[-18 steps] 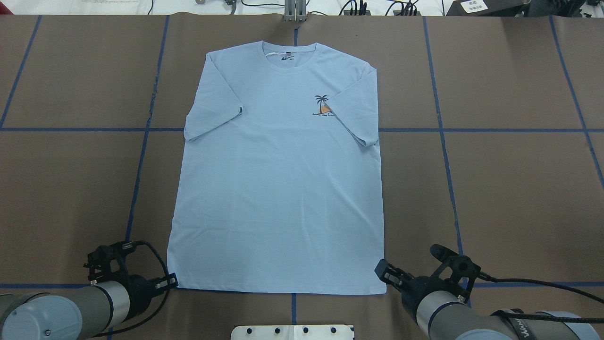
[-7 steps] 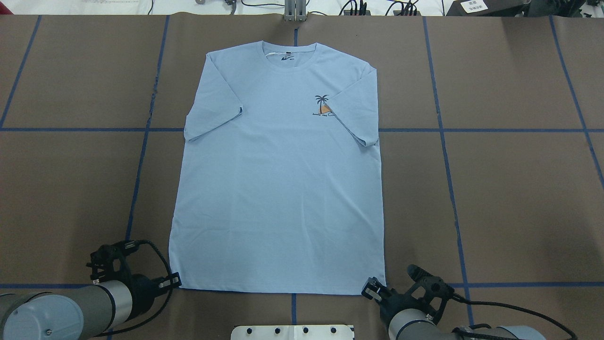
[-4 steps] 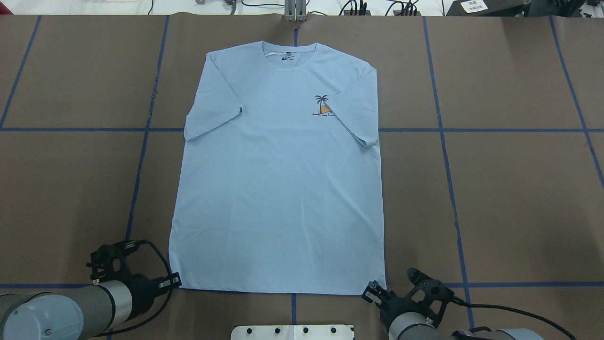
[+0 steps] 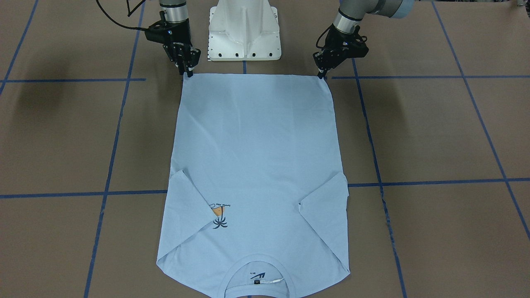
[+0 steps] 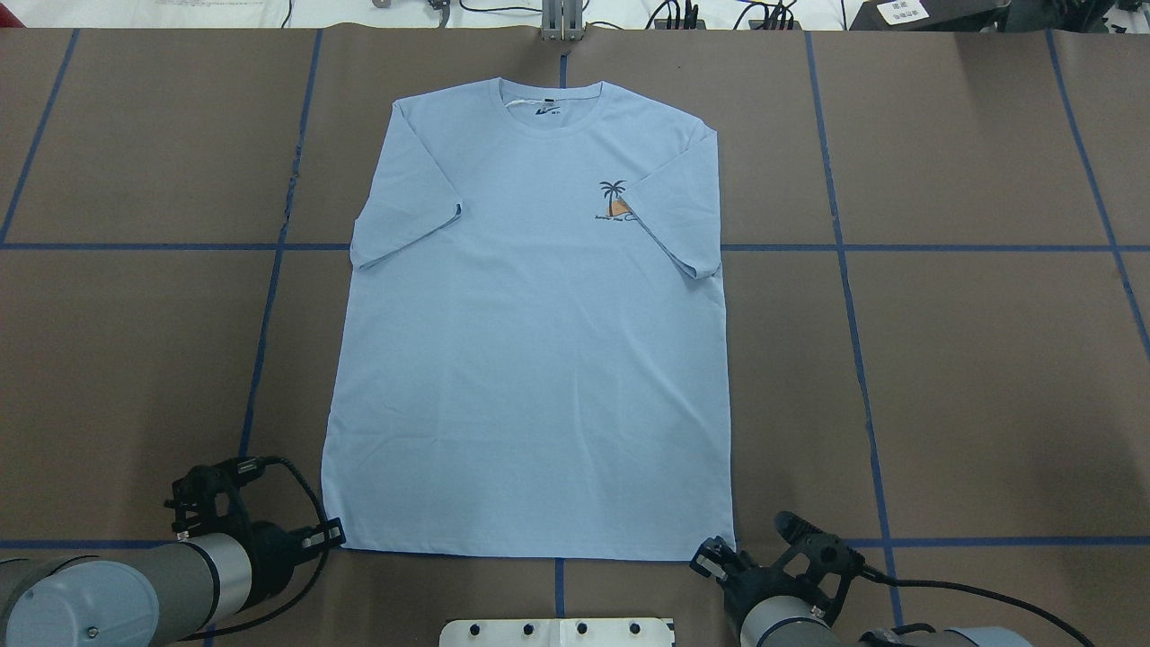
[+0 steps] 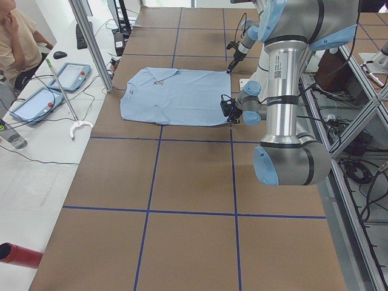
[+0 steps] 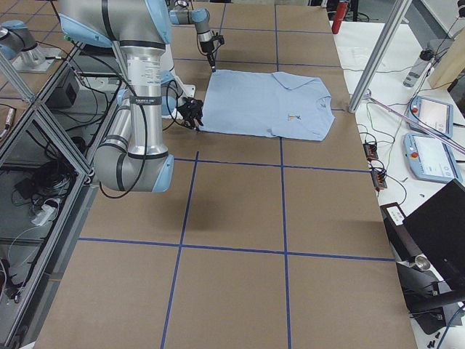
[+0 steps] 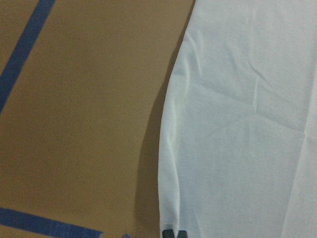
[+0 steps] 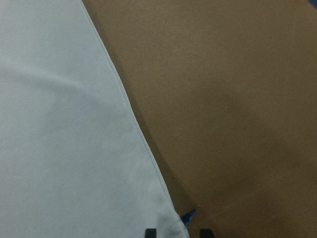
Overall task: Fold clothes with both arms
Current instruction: 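Grasp the two hem corners with the left and right grippers, then lift the hem with both grippers and fold it over onto the collar edge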
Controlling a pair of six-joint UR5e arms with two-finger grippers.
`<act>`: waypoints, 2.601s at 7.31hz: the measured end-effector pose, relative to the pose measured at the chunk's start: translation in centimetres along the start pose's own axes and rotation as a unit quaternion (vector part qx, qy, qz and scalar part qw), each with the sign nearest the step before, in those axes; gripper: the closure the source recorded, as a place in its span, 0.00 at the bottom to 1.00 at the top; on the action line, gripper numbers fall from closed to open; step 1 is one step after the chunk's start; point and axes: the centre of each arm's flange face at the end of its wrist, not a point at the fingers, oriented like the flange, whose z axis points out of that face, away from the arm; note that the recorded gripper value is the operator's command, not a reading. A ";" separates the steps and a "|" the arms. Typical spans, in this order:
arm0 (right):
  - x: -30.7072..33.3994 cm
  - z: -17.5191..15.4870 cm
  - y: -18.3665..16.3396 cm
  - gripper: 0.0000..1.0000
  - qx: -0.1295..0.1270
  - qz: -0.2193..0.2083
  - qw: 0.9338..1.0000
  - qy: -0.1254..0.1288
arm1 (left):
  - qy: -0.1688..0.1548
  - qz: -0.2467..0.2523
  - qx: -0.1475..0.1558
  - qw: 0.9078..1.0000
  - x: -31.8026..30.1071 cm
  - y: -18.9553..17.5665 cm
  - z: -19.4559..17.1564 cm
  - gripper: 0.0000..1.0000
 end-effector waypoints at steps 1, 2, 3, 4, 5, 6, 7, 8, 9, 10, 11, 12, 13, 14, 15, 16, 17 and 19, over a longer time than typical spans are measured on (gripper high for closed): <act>0.2 0.2 0.2 0.69 0.003 -0.002 1.000 0.000 | 0.000 0.000 0.000 1.000 0.0 0.0 0.0 1.00; 0.2 0.3 0.3 1.00 0.004 -0.003 1.000 0.000 | 0.000 0.000 0.000 1.000 0.0 0.0 0.0 1.00; 0.2 0.3 0.3 1.00 0.004 -0.004 1.000 0.000 | 0.000 0.000 0.000 1.000 0.0 0.0 0.0 1.00; 0.1 0.2 0.3 1.00 0.004 -0.003 1.000 -0.002 | 0.000 0.000 0.000 1.000 0.0 0.0 0.0 1.00; 0.1 0.2 0.2 1.00 0.005 -0.003 1.000 -0.003 | 0.000 0.000 0.000 1.000 0.0 0.0 0.0 1.00; -0.1 0.0 0.0 1.00 0.009 -0.002 1.000 -0.008 | 0.001 0.000 0.000 1.000 0.1 0.0 -0.1 1.00; -0.6 -0.9 -0.6 1.00 0.011 0.002 1.000 -0.018 | 0.008 -0.001 -0.002 1.000 0.6 -0.1 -0.9 1.00; -1.3 -3.0 -1.7 1.00 0.007 0.007 1.000 -0.030 | 0.022 -0.003 -0.009 1.000 1.5 -0.4 -3.1 1.00; -2.1 -6.4 -2.8 1.00 0.001 0.005 0.999 -0.033 | 0.034 -0.003 -0.023 0.999 2.9 -0.5 -6.5 1.00; -2.6 -11.0 -4.0 1.00 -0.009 -0.003 0.999 -0.030 | 0.041 -0.003 -0.045 0.998 4.9 -0.5 -11.2 1.00; -2.6 -15.3 -5.3 1.00 -0.021 -0.013 0.999 -0.027 | 0.046 -0.003 -0.075 0.996 7.1 -0.5 -17.0 1.00; -2.5 -18.2 -6.6 1.00 -0.030 -0.017 0.999 -0.027 | 0.049 -0.003 -0.100 0.994 8.5 -1.1 -22.1 1.00; -2.6 -19.5 -7.8 1.00 -0.034 -0.017 0.999 -0.027 | 0.057 0.002 -0.109 0.992 9.6 -2.0 -25.1 1.00; -3.3 -19.9 -9.1 1.00 -0.035 -0.023 0.999 -0.027 | 0.067 0.024 -0.102 0.992 10.6 -3.2 -26.2 1.00; -4.7 -19.9 -10.6 1.00 -0.033 -0.033 0.998 -0.029 | 0.072 0.052 -0.076 0.993 11.5 -5.0 -26.1 1.00; -6.8 -19.5 -12.6 1.00 -0.026 -0.039 0.998 -0.031 | 0.067 0.082 -0.043 0.993 12.2 -7.8 -25.5 1.00; -9.1 -18.8 -15.2 1.00 -0.017 -0.041 0.999 -0.031 | 0.056 0.109 -0.014 0.992 12.7 -11.6 -24.9 1.00; -13.4 -16.8 -20.2 1.00 0.007 -0.046 0.999 -0.021 | 0.025 0.136 0.034 0.990 13.6 -19.0 -23.1 1.00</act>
